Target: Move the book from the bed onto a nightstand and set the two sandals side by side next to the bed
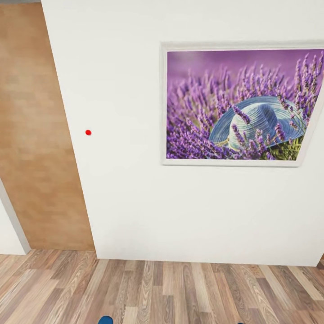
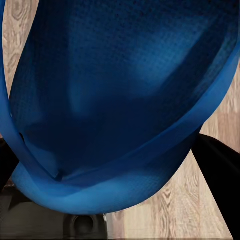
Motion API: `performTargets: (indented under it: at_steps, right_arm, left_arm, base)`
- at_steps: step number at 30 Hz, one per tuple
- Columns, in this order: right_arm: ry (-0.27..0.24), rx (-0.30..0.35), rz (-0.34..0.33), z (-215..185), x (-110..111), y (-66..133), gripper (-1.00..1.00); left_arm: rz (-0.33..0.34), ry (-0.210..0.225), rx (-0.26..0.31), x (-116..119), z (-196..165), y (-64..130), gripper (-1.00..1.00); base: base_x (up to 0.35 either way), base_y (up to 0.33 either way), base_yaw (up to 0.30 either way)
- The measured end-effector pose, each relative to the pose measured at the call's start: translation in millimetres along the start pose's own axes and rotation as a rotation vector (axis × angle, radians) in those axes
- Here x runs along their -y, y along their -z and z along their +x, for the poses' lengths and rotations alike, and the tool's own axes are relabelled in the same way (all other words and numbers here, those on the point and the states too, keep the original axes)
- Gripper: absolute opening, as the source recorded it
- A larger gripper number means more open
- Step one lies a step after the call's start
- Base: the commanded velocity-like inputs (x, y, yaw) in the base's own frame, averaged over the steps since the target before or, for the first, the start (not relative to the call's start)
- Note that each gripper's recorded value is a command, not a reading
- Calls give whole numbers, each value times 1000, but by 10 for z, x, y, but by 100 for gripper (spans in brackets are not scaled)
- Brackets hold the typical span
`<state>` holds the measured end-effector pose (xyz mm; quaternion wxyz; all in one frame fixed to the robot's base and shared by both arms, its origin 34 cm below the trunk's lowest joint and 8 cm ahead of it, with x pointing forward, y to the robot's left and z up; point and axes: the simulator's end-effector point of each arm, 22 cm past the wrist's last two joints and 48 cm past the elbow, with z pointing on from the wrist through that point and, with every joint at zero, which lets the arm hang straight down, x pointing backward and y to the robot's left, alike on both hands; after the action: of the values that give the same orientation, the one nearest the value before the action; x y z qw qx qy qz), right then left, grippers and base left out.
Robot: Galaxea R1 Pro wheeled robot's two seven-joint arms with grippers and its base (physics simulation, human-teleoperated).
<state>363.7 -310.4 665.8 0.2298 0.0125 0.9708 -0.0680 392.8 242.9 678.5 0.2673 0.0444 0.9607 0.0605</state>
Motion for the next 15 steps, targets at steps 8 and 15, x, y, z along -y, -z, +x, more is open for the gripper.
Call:
performTargets:
  at_steps: [8,15]
  right_arm:
    - [3,-13,-1,89,-2,12,-100]
    - [3,-14,-1,99,-2,13,-100]
  left_arm:
    - [0,0,-1,-1,2,0,-100]
    - [0,0,-1,-2,3,0,-100]
  base:
    - [307,-10,0]
    - [334,-1,0]
